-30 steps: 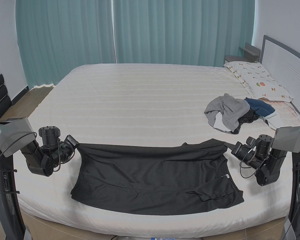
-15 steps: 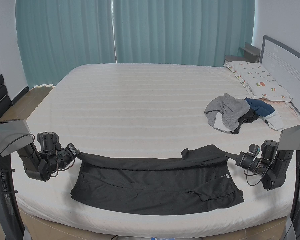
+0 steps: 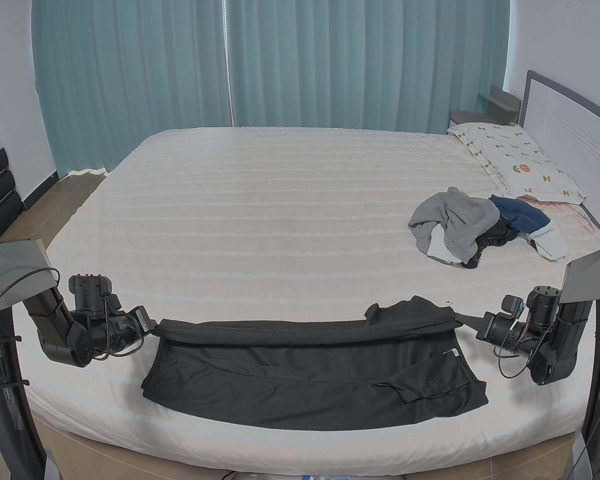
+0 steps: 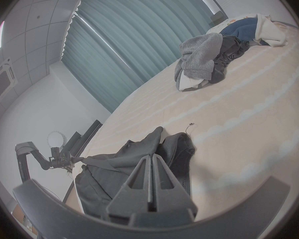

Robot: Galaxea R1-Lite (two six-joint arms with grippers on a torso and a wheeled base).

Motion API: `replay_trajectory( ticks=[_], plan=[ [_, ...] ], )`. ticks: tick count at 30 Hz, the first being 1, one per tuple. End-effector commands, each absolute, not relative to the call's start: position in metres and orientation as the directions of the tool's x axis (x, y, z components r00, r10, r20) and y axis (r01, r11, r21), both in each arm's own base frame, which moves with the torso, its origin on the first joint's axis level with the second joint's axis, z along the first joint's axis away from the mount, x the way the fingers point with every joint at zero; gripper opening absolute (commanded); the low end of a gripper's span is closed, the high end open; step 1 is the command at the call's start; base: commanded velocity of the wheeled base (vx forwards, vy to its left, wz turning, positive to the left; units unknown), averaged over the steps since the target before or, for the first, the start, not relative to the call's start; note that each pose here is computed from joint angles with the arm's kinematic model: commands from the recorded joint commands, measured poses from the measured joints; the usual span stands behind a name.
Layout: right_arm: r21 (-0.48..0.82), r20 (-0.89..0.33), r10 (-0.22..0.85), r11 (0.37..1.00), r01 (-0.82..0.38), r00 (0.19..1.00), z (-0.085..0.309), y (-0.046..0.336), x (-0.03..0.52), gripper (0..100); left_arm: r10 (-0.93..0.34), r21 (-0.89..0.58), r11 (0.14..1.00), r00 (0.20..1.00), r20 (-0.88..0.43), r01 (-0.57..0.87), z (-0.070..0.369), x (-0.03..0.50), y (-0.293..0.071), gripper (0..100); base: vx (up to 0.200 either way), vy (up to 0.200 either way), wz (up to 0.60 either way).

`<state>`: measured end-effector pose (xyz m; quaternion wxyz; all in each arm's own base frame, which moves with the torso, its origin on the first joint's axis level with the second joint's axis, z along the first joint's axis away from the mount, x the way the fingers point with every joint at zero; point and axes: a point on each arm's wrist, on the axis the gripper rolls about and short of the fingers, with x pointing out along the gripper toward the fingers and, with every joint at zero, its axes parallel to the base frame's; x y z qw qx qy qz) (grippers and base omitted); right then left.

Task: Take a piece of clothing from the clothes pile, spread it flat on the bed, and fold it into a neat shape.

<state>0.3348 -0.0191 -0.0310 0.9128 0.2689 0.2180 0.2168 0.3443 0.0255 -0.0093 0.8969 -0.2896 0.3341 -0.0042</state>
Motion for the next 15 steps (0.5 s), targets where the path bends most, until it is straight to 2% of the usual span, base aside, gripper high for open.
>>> replay_trajectory(
  ticks=[1,15],
  plan=[
    [0.57,-0.296,0.516,0.771,-0.284,0.804,-0.033,-0.018,0.328,0,-0.199,-0.494,0.851,0.761,-0.617,-0.178,-0.011,0.34,0.027,0,0.0,0.0,0.0],
    [0.507,-0.396,0.518,0.812,-0.289,0.758,-0.048,-0.018,0.316,0,-0.204,-0.422,0.895,0.715,-0.669,-0.14,-0.021,0.328,0.026,0,0.0,0.0,0.0]
  ],
)
